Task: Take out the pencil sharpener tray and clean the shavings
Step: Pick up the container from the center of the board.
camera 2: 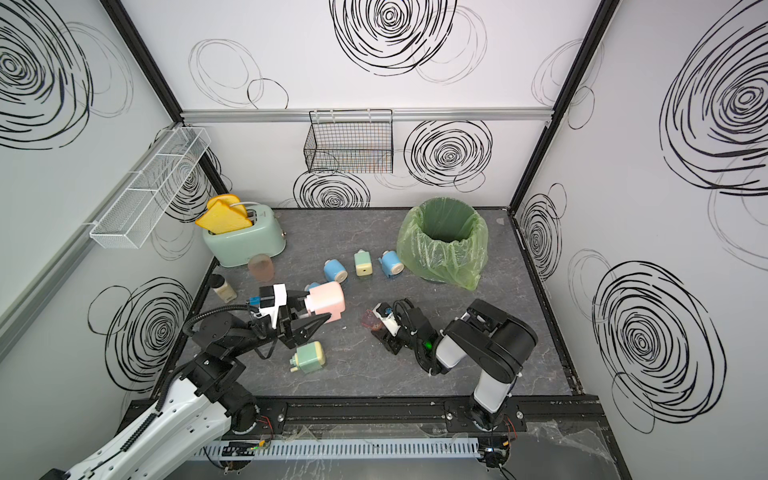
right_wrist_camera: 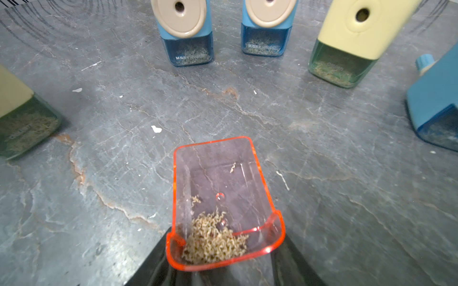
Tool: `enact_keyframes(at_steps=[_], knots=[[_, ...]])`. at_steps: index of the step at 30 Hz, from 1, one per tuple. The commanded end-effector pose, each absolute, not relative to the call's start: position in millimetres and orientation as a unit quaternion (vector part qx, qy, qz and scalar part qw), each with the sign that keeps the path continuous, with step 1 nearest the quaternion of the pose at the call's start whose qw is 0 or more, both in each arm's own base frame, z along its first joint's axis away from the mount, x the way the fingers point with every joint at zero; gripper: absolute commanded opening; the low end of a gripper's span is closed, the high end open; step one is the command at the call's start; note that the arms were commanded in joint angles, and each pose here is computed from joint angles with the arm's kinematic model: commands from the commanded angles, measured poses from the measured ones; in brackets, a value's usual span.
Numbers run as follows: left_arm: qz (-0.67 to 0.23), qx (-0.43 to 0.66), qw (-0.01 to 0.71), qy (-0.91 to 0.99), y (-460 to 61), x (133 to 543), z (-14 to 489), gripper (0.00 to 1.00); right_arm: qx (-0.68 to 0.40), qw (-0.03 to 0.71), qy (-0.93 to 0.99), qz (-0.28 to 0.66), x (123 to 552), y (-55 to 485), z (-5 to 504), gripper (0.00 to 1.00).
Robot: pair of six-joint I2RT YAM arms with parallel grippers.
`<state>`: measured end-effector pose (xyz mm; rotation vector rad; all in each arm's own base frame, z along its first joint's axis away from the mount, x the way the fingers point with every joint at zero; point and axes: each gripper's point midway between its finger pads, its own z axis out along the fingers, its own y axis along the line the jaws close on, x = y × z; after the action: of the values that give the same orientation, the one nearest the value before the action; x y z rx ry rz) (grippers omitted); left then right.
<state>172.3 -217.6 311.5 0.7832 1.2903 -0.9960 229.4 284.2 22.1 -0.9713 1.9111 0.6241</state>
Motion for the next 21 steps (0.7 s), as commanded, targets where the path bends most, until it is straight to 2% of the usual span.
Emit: enact_keyframes(at_steps=[1,12,21], knots=[[-0.429,0.349,0.655,0.515,-214,164,344,0.06,-0.397,0.451,0.764,0.236,226,281,31,0.4],[-0.427,0.344,0.658,0.516,-213,164,345,0.06,-0.387,0.482,0.768,0.168,245,274,92,0.38],[-0.405,0.312,0.665,0.544,-208,177,346,0.06,-0.38,0.513,0.759,0.124,263,271,169,0.39]])
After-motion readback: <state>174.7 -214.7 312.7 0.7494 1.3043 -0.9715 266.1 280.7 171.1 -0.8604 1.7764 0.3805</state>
